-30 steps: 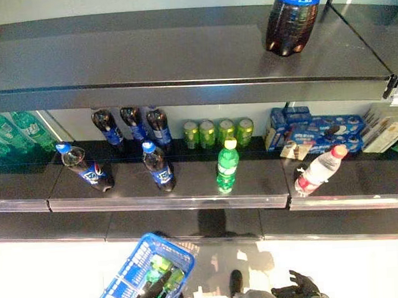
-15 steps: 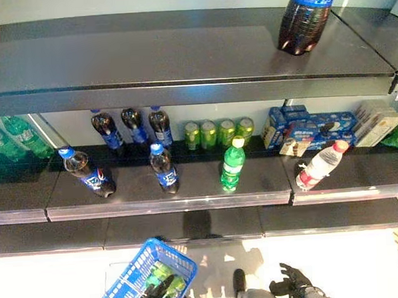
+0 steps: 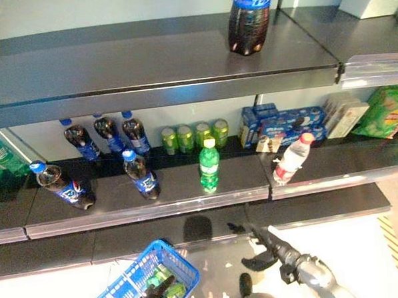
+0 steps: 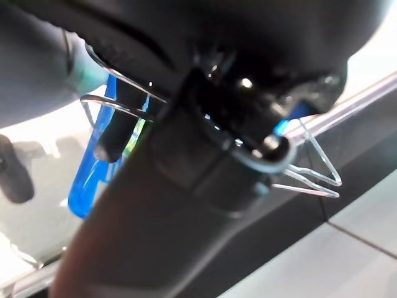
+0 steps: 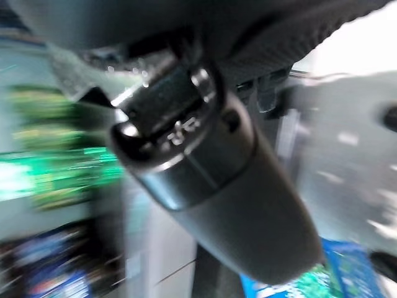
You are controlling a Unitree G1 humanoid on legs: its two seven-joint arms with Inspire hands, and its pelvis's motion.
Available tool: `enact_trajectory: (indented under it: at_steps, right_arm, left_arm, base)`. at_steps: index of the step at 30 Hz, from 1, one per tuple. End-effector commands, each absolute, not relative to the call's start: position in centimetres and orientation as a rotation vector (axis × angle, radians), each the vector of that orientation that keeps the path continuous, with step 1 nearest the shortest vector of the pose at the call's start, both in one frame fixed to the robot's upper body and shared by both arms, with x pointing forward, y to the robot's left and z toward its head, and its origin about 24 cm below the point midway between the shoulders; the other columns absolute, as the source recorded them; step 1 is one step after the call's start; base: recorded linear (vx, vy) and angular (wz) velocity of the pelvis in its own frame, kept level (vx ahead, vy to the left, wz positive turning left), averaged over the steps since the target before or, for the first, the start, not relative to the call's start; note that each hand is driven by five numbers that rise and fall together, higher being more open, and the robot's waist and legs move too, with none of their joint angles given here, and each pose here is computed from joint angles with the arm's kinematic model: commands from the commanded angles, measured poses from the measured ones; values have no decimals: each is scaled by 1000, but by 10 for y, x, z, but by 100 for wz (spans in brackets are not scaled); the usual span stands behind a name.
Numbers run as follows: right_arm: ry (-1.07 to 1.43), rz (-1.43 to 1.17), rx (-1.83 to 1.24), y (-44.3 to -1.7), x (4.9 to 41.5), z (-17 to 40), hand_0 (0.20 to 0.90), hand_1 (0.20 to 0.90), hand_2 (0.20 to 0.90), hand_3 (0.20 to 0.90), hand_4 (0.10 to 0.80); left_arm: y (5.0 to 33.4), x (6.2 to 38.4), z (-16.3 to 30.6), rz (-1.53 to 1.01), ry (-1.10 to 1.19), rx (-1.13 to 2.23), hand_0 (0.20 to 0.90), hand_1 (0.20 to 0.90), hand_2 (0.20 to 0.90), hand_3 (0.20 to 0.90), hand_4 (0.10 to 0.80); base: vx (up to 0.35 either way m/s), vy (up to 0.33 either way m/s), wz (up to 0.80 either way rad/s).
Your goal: Pick up the drink and place into the basket.
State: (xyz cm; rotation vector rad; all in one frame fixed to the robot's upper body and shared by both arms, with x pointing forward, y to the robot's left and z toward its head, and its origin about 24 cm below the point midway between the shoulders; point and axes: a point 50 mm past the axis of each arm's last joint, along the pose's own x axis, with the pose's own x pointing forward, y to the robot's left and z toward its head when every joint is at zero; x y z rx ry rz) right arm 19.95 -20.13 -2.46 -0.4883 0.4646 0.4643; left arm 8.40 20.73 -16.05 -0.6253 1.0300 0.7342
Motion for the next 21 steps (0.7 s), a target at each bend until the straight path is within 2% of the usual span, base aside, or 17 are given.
enact_trajectory:
  at_steps: [1,4,8,12,16,21]
  right_arm:
    - [191,617,-439,-194,219,37,900,900,900,900,800]
    - [74,684,-418,-199,218,70,900,900,900,900,800]
    - [-116,630,-343,-205,223,106,900,900,900,900,800]
    - [-331,398,-171,-209,226,132,900,900,900,900,800]
    - [-301,283,-189,-203,221,114,900,900,900,900,800]
    - [-258,263,-186,-192,218,100,900,900,900,900,800]
  left_arm:
    - [239,101,-144,713,833,-586,300,300,300,200,100]
    - [240,94,-146,702,843,-576,300,300,300,200,100]
    - [243,86,-148,724,848,-570,300,300,300,200,100]
    - [242,82,-150,759,857,-580,300,300,300,200,100]
    - [235,75,-153,768,864,-600,300,300,300,200,100]
    - [224,74,-152,753,856,-629,300,300,300,200,100]
  base:
    - [39,-70,4]
    - [8,-13,0]
    - [0,0,0]
    - [8,5,0]
    - [29,43,1]
    - [60,63,1]
